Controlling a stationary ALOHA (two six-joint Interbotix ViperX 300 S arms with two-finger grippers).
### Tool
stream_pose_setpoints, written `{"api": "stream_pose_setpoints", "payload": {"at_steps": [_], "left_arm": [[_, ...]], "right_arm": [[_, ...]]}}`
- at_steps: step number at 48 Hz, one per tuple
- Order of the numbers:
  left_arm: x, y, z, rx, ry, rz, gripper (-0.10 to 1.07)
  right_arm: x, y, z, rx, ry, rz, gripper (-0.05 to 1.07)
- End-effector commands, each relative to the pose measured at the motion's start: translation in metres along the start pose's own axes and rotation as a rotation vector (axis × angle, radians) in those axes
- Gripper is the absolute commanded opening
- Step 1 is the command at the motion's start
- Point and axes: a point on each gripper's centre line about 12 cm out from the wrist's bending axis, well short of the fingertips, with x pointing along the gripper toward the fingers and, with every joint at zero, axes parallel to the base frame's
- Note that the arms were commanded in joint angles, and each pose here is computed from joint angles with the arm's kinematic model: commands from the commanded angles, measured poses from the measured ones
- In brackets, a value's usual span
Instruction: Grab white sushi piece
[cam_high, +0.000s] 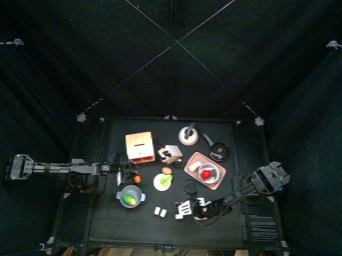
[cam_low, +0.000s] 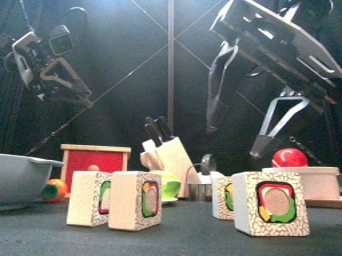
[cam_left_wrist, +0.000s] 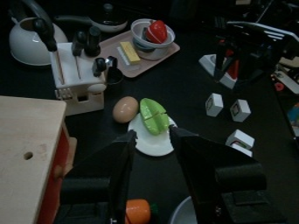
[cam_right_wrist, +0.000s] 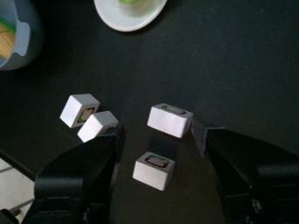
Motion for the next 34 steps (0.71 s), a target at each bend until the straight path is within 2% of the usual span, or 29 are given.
{"api": "stream_pose_setpoints", "payload": {"at_steps": [1, 7, 34], "left_arm": [[0.001, -0.001, 0.005, 0.005, -0.014, -0.003, 0.77], [0.001, -0.001, 0.005, 0.004, -0.013, -0.004, 0.77], [0.001, -0.001, 0.005, 0.004, -0.015, -0.004, 0.77]], "right_arm": [[-0.001, 0.008, 0.002, 0.023, 0.019, 0.026, 0.93], [0.011, 0.008, -0.002, 0.034, 0.032, 0.01, 0.93], [0.027, 0.004, -0.001, 0.04, 0.024, -0.027, 0.93]]}}
